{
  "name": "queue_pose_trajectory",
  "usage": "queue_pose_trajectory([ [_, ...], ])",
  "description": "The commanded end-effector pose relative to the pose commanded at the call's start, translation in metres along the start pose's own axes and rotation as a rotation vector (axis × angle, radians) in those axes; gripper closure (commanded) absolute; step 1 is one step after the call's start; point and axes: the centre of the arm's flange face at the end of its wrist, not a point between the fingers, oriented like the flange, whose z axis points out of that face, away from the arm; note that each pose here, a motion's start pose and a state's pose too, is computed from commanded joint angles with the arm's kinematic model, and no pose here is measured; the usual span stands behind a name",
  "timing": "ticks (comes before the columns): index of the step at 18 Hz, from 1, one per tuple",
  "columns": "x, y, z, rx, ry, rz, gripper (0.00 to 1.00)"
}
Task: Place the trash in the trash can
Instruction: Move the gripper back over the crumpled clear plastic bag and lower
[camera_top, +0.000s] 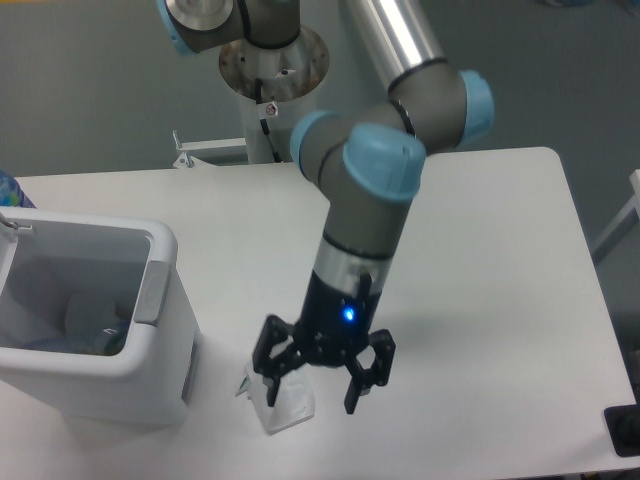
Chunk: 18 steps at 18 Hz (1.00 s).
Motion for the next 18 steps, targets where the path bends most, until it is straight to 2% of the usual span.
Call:
queue_pose_trajectory([
  [3,0.019,0.026,0.033,-0.093,-0.085,0.039,0.0],
  [8,0.031,0.057,0.06,-0.164,-0.099,0.059,0.0],
  [10,0.046,0.062,0.07,-0.186,-0.113,0.119,0.0],
  [15,0.055,0.072,0.091,-0.243,-0.216,0.162,0.0],
  [16,0.055,0.073,0.092,-0.246,-0.215,0.163,0.02],
  [18,0.056,0.073,0.092,-0.247,-0.215,0.166,0.21],
])
